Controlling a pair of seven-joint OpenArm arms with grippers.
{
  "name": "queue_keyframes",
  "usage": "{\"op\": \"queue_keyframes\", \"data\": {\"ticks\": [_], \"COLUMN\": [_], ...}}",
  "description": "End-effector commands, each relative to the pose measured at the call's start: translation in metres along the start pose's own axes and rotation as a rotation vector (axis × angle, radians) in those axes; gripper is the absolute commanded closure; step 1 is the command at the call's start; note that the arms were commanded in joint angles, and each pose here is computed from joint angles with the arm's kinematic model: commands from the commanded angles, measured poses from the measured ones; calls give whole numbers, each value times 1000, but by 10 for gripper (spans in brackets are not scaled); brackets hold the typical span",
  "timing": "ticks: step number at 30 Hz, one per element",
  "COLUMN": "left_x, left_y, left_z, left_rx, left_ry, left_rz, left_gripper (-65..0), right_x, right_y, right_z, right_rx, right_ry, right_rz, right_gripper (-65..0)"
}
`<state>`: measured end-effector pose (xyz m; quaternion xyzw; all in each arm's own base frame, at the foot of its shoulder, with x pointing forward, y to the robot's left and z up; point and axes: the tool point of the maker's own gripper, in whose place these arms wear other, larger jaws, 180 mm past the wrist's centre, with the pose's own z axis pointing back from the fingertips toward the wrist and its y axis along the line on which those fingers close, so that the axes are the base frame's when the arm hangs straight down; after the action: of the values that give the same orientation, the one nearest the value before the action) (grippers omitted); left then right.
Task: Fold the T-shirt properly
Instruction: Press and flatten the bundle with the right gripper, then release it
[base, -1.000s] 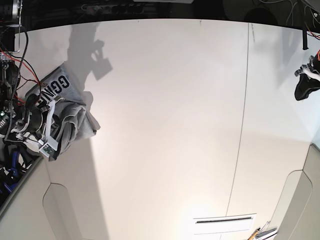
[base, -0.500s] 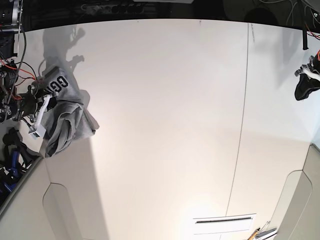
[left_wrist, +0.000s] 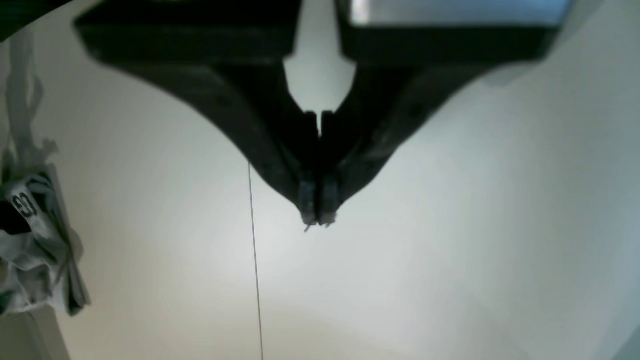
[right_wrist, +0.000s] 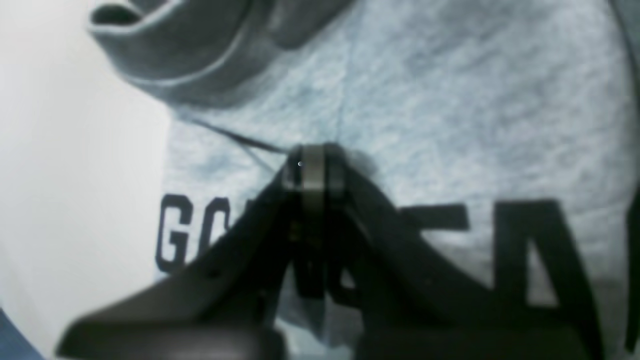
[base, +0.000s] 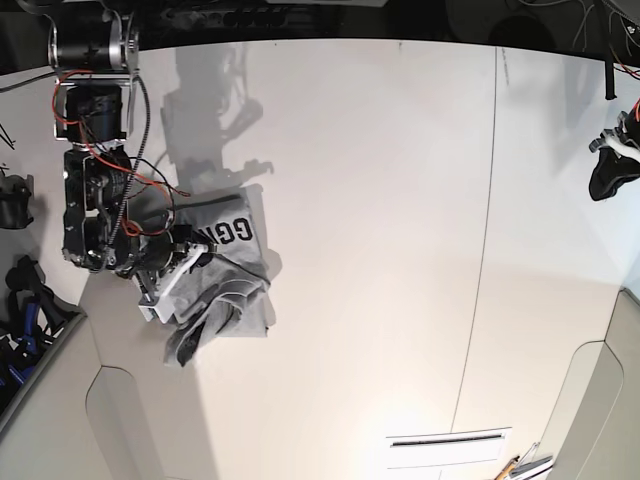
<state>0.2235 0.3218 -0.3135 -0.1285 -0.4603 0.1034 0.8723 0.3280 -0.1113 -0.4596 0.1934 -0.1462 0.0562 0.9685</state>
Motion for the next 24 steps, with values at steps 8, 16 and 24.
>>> {"op": "queue_keyframes", "data": {"ticks": [8, 16, 24], "left_x": [11, 12, 12], "left_y": [-1, -1, -1], "left_z": [4, 4, 4], "left_rx": [-4, -5, -5], "left_ry": [-28, -29, -28], "left_rz": [-26, -26, -26], "left_gripper": [0, 0, 0], "right_x": [-59, -104, -136], "right_y": [-26, -38, -79], "right_z": [-8, 28, 85], "right_rx": [-191, -249, -436], "right_ry": [169, 119, 61], "right_rz": [-109, -156, -186], "right_gripper": [0, 0, 0]}}
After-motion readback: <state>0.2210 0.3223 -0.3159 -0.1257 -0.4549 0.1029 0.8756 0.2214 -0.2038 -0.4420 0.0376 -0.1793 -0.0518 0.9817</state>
